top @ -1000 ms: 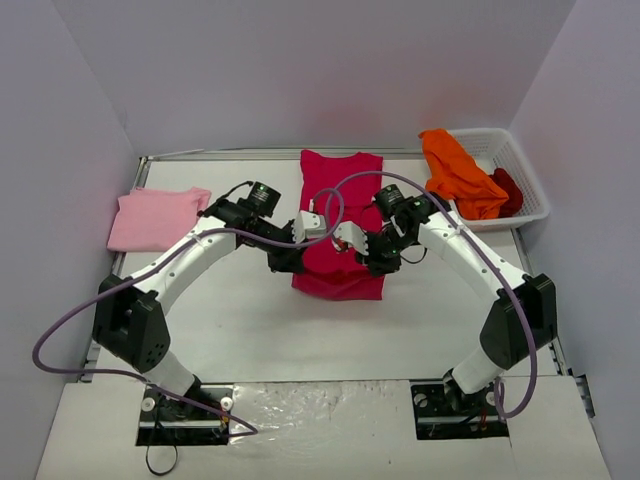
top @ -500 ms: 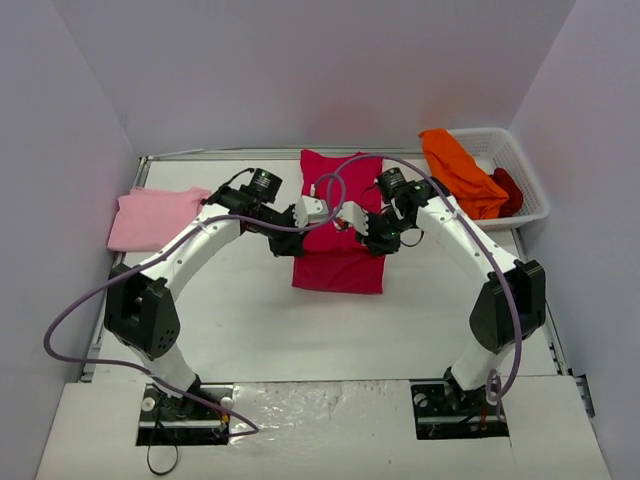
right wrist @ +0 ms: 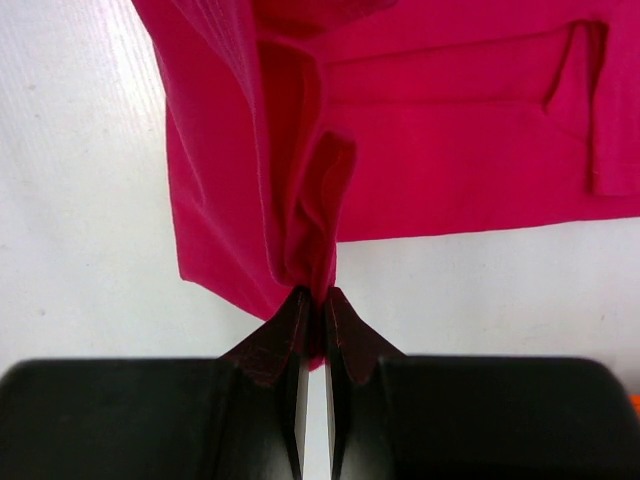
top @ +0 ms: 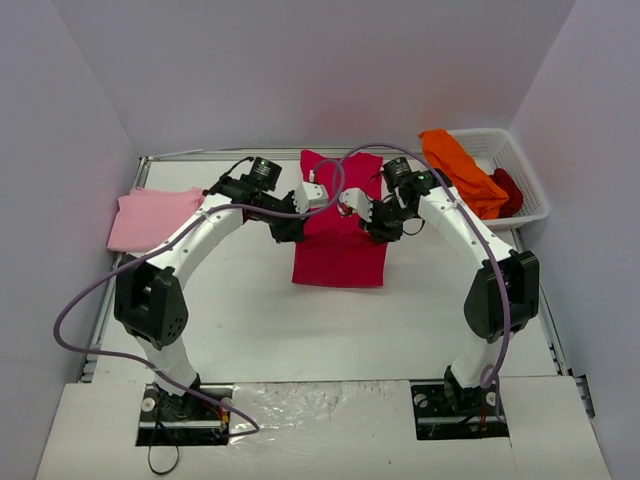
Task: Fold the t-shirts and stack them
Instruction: Fold the folded rectangular tshirt in 1/3 of the way
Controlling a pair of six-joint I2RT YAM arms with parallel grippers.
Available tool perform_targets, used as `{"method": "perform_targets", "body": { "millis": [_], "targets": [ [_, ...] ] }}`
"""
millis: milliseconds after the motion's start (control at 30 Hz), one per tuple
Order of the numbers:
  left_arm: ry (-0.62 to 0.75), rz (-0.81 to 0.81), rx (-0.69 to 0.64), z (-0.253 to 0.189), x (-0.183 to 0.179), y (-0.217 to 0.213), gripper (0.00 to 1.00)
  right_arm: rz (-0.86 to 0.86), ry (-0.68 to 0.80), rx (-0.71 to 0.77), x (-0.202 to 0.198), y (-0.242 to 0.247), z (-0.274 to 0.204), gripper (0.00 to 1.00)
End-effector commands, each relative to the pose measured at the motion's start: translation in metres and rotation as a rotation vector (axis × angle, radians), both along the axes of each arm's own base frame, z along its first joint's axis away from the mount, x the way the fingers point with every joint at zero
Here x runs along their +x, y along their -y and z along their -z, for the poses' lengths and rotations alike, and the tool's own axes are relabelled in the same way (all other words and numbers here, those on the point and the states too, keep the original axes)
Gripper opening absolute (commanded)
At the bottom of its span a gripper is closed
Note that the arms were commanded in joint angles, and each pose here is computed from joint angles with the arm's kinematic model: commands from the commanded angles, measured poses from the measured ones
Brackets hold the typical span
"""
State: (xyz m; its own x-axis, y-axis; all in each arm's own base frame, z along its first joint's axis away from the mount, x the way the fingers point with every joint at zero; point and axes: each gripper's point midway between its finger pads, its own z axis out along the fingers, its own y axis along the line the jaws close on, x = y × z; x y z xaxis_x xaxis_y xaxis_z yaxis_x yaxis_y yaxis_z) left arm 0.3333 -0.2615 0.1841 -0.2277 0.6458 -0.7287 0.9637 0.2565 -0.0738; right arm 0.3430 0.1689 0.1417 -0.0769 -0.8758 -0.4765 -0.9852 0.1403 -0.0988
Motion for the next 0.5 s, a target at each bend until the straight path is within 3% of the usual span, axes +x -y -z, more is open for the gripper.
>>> {"method": "perform_targets", "body": {
  "millis": [0, 467],
  "targets": [
    [0.053, -0.014, -0.032, -0.019, 0.017, 0.004, 0.02, 0.016, 0.02, 0.004, 0.012, 0.003, -0.006, 0.0],
    [0.07, -0.04, -0.029, -0.013, 0.048, 0.008, 0.02, 0.051, 0.031, 0.013, 0.046, 0.006, 0.005, 0.0]
  ]
}}
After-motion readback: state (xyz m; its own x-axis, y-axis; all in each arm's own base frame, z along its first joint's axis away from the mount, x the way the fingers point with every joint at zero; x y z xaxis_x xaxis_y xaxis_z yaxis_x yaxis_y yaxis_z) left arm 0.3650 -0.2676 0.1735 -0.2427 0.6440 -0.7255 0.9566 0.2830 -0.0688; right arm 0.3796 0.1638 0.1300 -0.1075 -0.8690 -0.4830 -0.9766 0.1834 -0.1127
